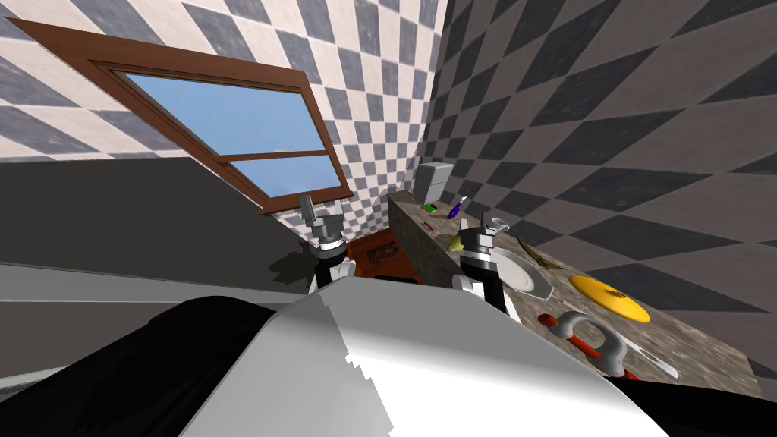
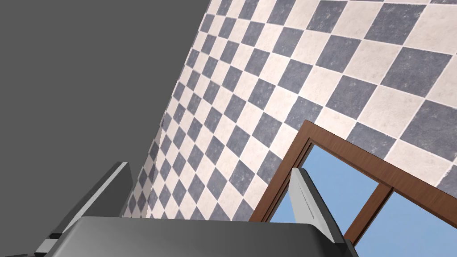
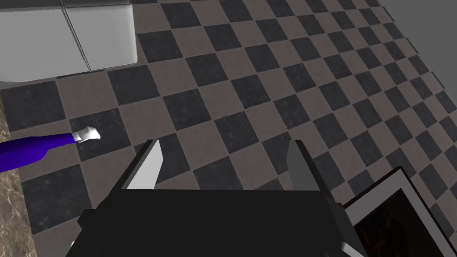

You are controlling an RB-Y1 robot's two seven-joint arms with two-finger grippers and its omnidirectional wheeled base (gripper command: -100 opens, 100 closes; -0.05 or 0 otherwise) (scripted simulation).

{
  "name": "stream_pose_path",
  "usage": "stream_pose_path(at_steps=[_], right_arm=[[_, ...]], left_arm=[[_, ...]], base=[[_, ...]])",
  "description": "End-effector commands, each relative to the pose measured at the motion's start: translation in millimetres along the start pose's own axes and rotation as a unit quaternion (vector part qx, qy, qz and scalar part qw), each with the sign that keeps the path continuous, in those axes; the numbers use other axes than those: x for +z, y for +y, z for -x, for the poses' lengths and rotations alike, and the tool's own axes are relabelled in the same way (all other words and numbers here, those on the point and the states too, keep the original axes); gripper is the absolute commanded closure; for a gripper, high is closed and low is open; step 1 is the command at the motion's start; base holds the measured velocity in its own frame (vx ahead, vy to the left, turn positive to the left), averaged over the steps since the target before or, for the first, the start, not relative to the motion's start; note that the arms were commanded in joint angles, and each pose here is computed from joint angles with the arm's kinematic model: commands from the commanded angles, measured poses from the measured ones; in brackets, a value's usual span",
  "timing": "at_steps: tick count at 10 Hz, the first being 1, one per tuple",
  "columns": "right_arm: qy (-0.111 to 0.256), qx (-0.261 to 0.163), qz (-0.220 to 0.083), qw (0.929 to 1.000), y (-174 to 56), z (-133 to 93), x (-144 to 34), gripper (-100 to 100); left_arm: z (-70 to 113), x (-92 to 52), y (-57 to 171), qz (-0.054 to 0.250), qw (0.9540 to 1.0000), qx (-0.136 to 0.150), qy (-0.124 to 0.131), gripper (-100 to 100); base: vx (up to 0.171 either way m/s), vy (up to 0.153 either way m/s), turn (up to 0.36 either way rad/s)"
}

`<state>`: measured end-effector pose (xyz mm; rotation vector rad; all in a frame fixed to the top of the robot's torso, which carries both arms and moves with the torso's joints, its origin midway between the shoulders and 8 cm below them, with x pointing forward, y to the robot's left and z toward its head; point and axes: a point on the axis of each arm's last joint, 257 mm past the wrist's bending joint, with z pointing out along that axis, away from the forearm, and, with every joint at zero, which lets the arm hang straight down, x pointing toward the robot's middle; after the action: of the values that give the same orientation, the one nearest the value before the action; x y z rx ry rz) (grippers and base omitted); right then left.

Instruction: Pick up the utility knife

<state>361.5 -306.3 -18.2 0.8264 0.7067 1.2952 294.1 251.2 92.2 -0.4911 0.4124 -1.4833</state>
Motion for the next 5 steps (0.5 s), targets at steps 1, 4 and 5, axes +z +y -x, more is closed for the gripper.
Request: stream_pose_path(at_steps=[1,4,5], right_arm=[[0.011,-0.020,-0.004,0.9997,-2.3,1.3,-1.6,-100],[0.043,-0.086,-0.020,0.9951,-11.9,8.5,-8.1,-100],[0.057,-0.115,-0.027,0.9914,-16.6,12.5,-11.4,-100]], left_arm=[[0.0,0.0,0.0,0.000,1.0000,0.000,0.000,0],[0.0,0.0,0.0,0.000,1.0000,0.000,0.000,0],[0.0,0.0,0.0,0.000,1.0000,0.000,0.000,0]], base=[[0.025,0.010,-0.008],[0.062,0.034,-0.012],[0.091,0.058,-0.007]])
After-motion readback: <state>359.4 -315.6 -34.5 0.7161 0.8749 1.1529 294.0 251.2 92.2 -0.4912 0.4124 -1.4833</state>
